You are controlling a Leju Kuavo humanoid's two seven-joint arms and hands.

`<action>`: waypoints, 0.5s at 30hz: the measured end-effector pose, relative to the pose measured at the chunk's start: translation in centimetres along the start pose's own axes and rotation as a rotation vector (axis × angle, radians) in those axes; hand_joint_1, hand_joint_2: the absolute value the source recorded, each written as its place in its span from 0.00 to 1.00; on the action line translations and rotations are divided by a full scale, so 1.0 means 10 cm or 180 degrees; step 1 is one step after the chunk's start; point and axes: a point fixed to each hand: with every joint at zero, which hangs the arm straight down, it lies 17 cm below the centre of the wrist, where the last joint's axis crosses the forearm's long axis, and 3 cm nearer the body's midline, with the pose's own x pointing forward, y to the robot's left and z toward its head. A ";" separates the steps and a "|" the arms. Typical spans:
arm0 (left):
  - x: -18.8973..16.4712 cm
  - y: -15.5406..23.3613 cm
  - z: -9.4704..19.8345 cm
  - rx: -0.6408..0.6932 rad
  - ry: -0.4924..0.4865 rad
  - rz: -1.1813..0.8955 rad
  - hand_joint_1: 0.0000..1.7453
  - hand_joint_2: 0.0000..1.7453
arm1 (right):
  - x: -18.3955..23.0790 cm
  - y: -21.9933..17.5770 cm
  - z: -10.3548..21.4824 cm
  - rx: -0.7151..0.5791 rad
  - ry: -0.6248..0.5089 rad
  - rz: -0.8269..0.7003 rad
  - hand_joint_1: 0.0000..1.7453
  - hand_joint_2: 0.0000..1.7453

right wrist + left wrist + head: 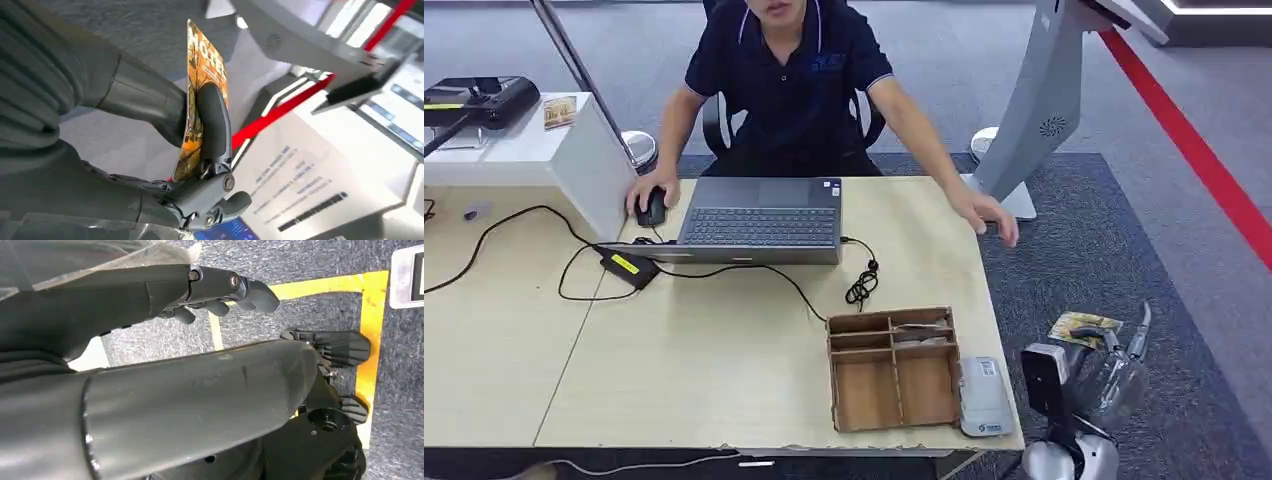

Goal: Pass the card to the sensor for recognition and then transmit it.

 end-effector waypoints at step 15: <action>0.01 -0.01 0.00 0.0003 -0.0002 -0.0011 0.00 0.00 | 1.58 0.27 0.02 0.0181 -0.1020 -0.0761 1.00 1.00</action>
